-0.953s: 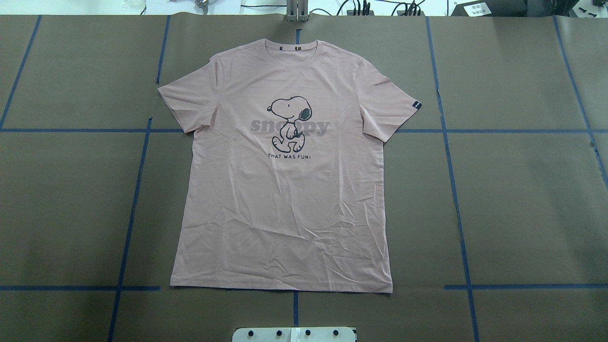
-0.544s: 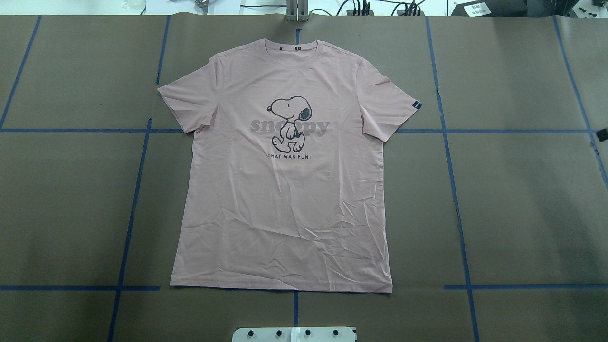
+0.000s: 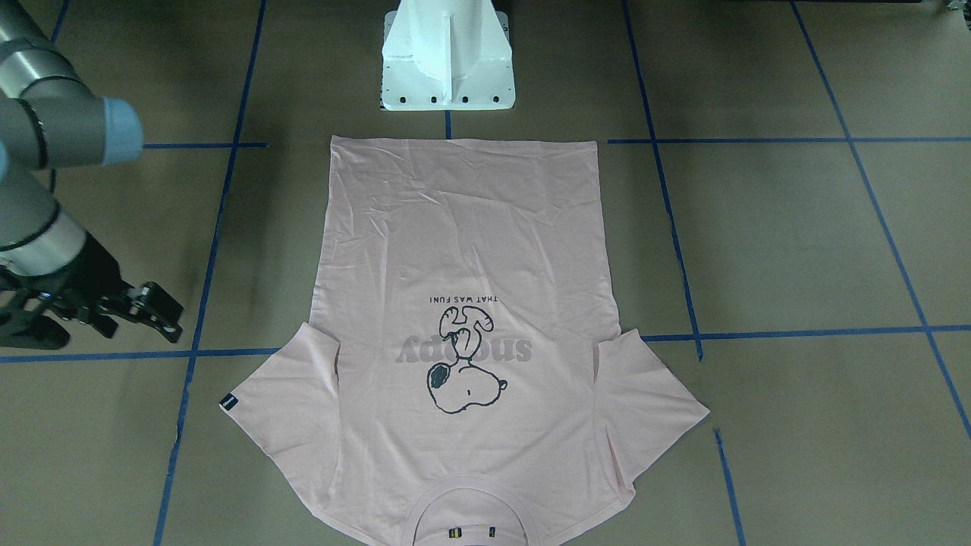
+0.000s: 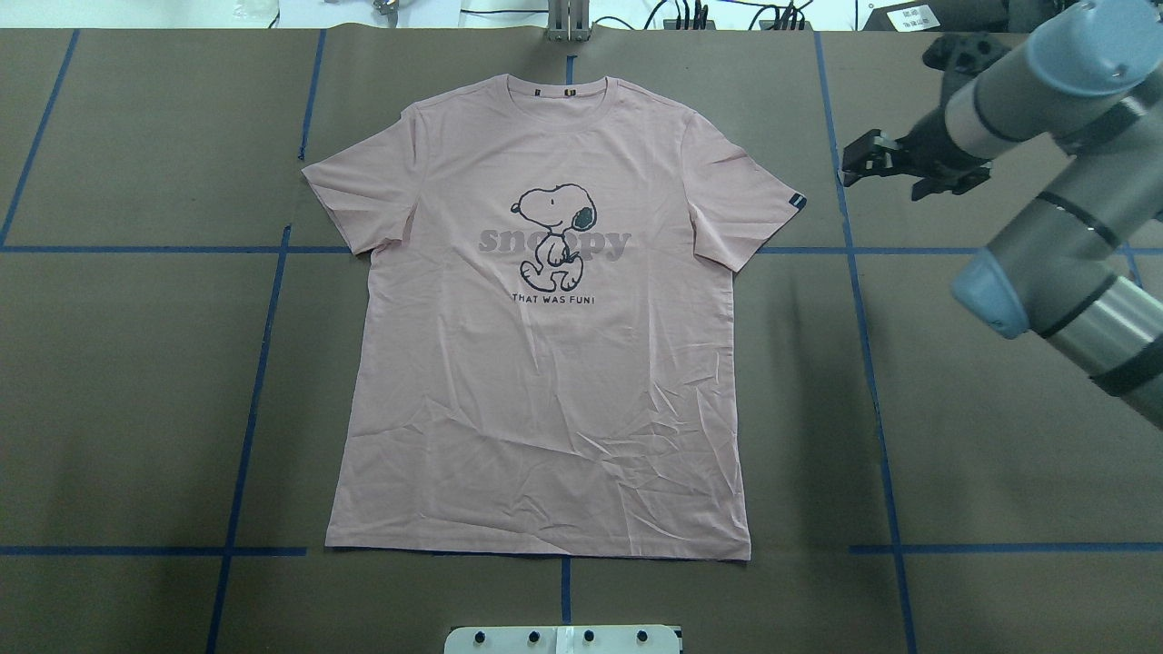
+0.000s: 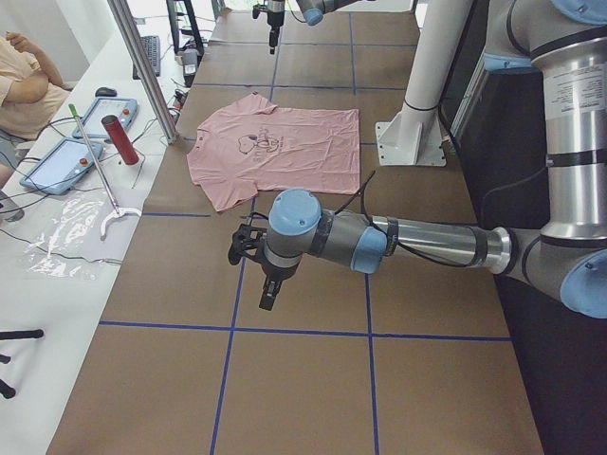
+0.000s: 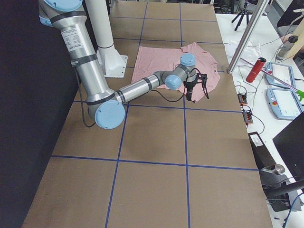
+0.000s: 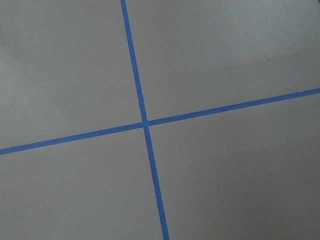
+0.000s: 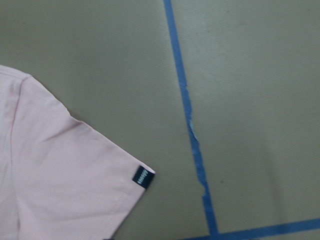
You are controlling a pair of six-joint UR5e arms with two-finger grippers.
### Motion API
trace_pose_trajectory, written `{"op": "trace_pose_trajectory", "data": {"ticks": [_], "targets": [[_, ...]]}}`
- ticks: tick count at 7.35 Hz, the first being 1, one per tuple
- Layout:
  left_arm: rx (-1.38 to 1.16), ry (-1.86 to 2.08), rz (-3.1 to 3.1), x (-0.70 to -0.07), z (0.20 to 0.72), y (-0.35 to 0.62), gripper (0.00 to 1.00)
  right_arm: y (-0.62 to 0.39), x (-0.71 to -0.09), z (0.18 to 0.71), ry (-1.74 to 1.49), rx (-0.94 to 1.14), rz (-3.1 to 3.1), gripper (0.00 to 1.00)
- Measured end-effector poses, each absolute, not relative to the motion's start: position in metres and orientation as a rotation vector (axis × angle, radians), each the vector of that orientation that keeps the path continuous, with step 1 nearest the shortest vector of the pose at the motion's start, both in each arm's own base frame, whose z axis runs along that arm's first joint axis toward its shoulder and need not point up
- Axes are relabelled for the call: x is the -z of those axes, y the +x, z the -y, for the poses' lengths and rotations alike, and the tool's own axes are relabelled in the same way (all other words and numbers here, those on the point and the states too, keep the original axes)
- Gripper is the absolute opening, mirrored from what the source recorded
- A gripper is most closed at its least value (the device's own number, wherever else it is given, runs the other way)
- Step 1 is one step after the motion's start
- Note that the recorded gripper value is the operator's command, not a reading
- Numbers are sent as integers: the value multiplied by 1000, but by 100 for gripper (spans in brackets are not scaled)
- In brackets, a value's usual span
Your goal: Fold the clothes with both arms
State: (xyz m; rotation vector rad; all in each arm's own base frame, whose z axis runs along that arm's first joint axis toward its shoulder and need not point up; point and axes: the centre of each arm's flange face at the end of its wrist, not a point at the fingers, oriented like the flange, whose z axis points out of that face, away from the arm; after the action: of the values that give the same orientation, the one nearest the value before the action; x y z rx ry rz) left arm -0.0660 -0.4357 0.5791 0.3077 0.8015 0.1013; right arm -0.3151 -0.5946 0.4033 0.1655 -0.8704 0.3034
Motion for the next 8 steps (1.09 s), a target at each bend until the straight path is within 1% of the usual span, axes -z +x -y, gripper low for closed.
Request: {"op": "trace_pose_trajectory", "data": {"ticks": [1, 2, 4, 5, 7, 8], "targets": [[-103, 308, -812, -579, 436, -65, 100, -345, -411, 606, 174, -338, 879, 76], [-107, 307, -834, -578, 435, -63, 100, -360, -416, 614, 177, -354, 879, 75], [-113, 306, -869, -576, 433, -61, 100, -373, -420, 620, 174, -363, 869, 74], [-115, 307, -875, -575, 433, -61, 100, -379, -424, 623, 178, -368, 854, 71], [-116, 309, -877, -573, 433, -60, 100, -389, -431, 630, 184, -374, 826, 70], [-117, 311, -878, -572, 433, -60, 100, -398, -432, 633, 187, -374, 812, 66]]}}
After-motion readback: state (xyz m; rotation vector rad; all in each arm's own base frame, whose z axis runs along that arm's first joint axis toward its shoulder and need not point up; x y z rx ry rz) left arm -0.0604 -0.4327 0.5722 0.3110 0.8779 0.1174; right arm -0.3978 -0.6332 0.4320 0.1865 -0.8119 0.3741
